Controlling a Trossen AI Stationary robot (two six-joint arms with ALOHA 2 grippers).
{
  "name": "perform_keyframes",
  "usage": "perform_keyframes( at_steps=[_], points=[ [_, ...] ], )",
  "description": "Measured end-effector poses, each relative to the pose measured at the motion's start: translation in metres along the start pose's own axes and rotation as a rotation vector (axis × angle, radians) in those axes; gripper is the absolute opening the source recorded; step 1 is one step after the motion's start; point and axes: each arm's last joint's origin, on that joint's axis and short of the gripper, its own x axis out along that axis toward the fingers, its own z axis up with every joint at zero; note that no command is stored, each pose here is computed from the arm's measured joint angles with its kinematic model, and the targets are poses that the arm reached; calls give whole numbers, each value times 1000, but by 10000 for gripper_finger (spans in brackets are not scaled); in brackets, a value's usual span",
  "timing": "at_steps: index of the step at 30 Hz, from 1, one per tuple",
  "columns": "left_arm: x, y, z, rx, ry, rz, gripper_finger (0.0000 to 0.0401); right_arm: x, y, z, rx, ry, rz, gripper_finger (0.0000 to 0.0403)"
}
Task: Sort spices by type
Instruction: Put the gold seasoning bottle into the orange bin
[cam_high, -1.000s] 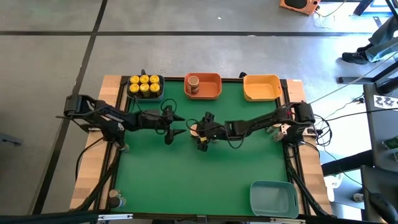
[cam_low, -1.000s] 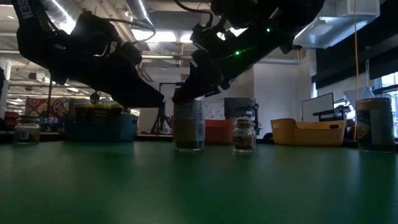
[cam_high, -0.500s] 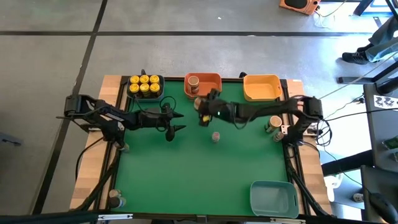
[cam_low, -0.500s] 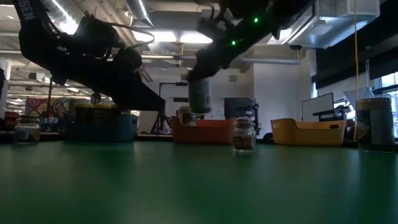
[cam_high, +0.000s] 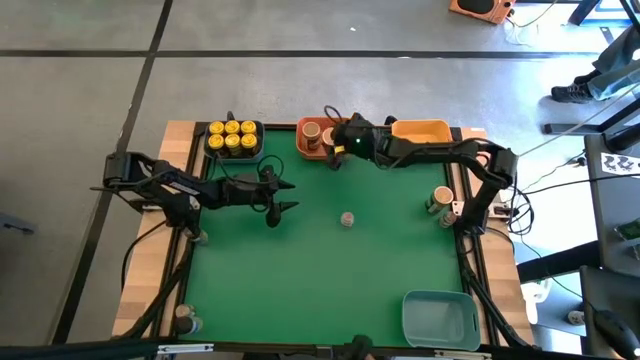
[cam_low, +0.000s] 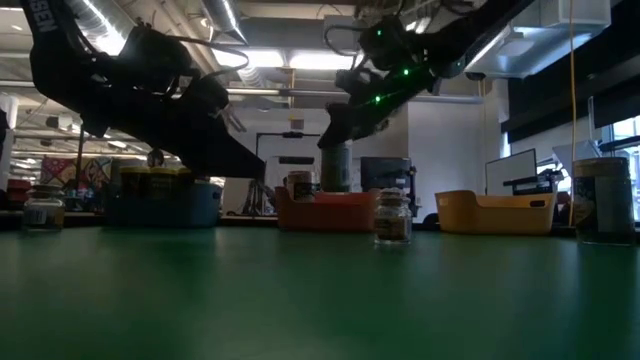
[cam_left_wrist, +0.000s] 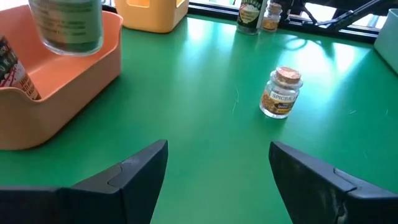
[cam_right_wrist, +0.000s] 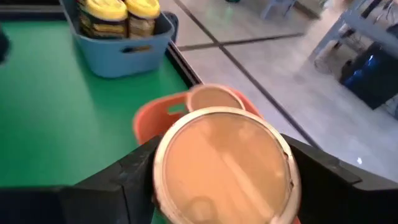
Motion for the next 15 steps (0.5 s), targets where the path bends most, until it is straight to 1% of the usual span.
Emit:
perform_keyframes(
  at_steps=[7,12,15],
  points=[
    [0,0,0,-10,-5,-2,278,19,-22,-15,61,17,-51,278],
    [0,-3,0,-8,-6,-13,278,39,-30,-36,92,72,-57,278],
    [0,-5,1,-17,-11,-21,278,45,-33,-45,101,102,-69,278]
  ],
)
